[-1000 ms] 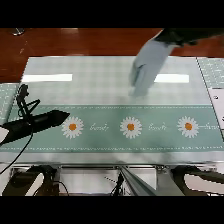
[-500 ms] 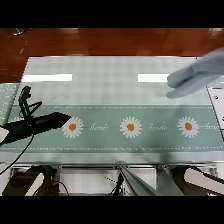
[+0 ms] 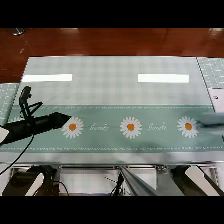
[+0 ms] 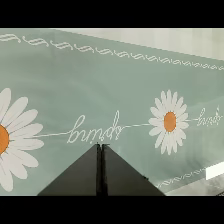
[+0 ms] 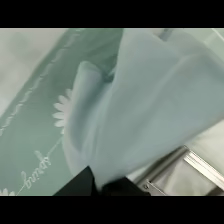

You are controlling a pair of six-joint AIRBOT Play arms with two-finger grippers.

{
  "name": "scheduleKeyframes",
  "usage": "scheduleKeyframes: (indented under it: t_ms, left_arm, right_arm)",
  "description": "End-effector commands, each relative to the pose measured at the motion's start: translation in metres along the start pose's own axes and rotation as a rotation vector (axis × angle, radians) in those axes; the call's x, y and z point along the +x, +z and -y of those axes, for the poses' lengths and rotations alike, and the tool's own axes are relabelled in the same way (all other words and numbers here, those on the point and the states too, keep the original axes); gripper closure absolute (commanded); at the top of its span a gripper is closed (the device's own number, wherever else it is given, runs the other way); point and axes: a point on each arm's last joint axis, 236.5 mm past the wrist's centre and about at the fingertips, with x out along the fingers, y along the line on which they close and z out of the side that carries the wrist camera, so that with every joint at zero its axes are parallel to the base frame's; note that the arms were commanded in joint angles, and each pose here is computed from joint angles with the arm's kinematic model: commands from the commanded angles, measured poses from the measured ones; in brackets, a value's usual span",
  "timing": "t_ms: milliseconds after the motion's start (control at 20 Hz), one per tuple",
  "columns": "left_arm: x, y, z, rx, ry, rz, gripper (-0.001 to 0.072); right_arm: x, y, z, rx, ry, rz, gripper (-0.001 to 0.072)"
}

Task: Fold the shirts.

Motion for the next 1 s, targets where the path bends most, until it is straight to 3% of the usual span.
scheduleKeyframes:
  t_ms: [0,50,100,150,200,350,500,550,600,650,700,800,950]
  left_arm:
    - [0.0,0.0,0.0,0.0,0.0,-0.001,0.0665]
    - [0.0,0.0,0.0,0.0,0.0,-0.001,0.0664]
    - [0.0,0.0,0.0,0.001,0.0,0.0,0.0665]
    - [0.0,0.001,0.0,0.001,0.001,0.003,0.0665]
    - [0.0,0.001,0.0,0.001,0.001,0.004,0.0664]
    - [0.0,0.003,0.0,0.001,0.001,0.009,0.0665]
    - [-0.005,0.03,0.005,0.031,0.004,0.09,0.0665]
    - [-0.008,0.043,0.012,0.057,0.0,0.107,0.0666]
    - [-0.011,0.059,0.021,0.076,-0.006,0.119,0.0666]
    - [-0.014,0.078,0.031,0.092,-0.014,0.128,0.0666]
    - [-0.018,0.097,0.044,0.111,-0.025,0.134,0.0666]
    - [-0.023,0.137,0.082,0.193,-0.075,0.131,0.0666]
    - [-0.017,0.17,0.147,0.413,-0.134,0.083,0.0667]
  right_arm:
    - [0.003,-0.04,0.079,0.259,-0.204,-0.006,0.0688]
    - [0.003,-0.049,0.093,0.318,-0.255,-0.005,0.0669]
    - [0.001,-0.058,0.107,0.37,-0.321,-0.006,0.0486]
    - [-0.001,-0.065,0.119,0.396,-0.375,-0.014,0.0242]
    - [-0.002,-0.067,0.122,0.401,-0.393,-0.013,0.0067]
    - [0.002,-0.055,0.115,0.367,-0.349,0.025,0.0081]
    - [0.012,-0.011,0.055,0.225,-0.068,0.161,0.0121]
    - [0.01,0.012,0.021,0.203,0.085,0.235,0.0273]
    - [-0.001,0.034,-0.02,0.16,0.268,0.313,0.0495]
    - [-0.016,0.051,-0.062,0.095,0.441,0.376,0.0659]
    - [-0.03,0.061,-0.103,0.045,0.591,0.409,0.0687]
    - [-0.034,0.052,-0.174,-0.126,0.734,0.376,0.0687]
    - [0.005,-0.025,-0.275,-0.55,0.728,0.241,0.0688]
